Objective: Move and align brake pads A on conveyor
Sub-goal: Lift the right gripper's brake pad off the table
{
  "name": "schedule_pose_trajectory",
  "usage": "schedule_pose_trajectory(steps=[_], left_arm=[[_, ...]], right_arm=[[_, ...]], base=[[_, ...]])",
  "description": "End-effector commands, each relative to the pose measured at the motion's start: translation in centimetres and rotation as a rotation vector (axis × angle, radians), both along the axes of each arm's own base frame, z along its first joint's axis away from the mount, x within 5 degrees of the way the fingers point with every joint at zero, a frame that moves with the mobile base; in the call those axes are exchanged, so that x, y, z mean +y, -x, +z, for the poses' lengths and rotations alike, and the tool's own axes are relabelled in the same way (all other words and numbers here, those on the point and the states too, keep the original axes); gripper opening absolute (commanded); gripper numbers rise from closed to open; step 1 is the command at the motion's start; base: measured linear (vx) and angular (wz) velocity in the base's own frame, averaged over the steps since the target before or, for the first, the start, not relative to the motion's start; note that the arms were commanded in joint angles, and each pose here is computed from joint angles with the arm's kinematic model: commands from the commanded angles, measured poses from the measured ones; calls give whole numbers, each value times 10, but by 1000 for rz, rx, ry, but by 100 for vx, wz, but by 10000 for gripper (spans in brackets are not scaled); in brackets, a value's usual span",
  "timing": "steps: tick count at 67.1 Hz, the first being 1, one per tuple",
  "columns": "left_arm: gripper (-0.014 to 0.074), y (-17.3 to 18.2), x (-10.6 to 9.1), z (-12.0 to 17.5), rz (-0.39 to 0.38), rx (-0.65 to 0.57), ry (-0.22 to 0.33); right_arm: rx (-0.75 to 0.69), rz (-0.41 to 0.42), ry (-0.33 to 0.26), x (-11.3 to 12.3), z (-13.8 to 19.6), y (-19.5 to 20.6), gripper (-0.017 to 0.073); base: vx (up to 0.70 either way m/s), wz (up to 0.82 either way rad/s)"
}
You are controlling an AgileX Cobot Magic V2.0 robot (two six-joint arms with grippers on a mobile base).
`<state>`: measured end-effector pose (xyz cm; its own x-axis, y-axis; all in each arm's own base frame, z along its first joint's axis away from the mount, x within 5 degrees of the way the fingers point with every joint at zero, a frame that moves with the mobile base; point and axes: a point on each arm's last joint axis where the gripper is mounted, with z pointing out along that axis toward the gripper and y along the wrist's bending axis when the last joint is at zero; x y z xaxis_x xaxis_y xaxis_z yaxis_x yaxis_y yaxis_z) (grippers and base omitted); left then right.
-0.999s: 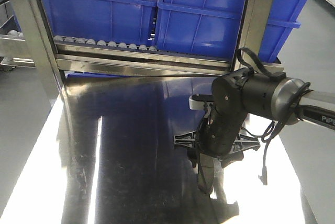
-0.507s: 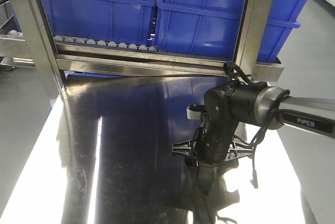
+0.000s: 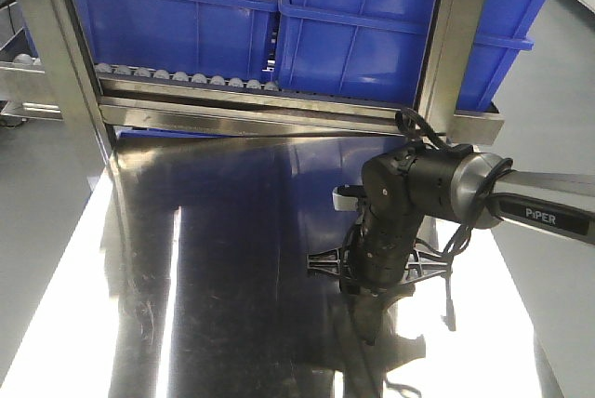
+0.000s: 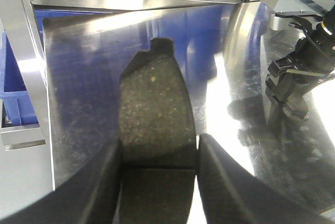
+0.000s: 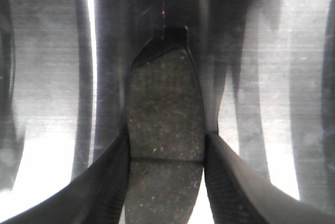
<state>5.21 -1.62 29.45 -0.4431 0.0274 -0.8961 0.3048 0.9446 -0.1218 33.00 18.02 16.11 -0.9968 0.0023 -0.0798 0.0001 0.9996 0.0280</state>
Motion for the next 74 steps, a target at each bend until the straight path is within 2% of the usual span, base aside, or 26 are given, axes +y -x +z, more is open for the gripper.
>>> schedule_pose_trajectory(steps=[1, 7, 18, 47, 61, 74], left_arm=[[-6, -2, -2, 16, -14, -94, 50], [-6, -2, -2, 16, -14, -94, 50], [-6, -2, -2, 16, -14, -94, 50], [-6, -2, -2, 16, -14, -94, 50], [-6, -2, -2, 16, -14, -94, 50], [-6, -2, -2, 16, -14, -94, 50]], right_arm=[[-138, 18, -43, -2, 38, -4, -15], [-191, 31, -44, -5, 54, -2, -12], [-304, 73, -10, -15, 86, 3, -10], [-711, 123, -1, -55, 204, 49, -4], [-870, 138, -48, -76, 252, 88, -4], [-986, 166, -66, -95, 280, 123, -4]], base=[[0, 0], [0, 0], [0, 0], [0, 0], [0, 0], [0, 0]])
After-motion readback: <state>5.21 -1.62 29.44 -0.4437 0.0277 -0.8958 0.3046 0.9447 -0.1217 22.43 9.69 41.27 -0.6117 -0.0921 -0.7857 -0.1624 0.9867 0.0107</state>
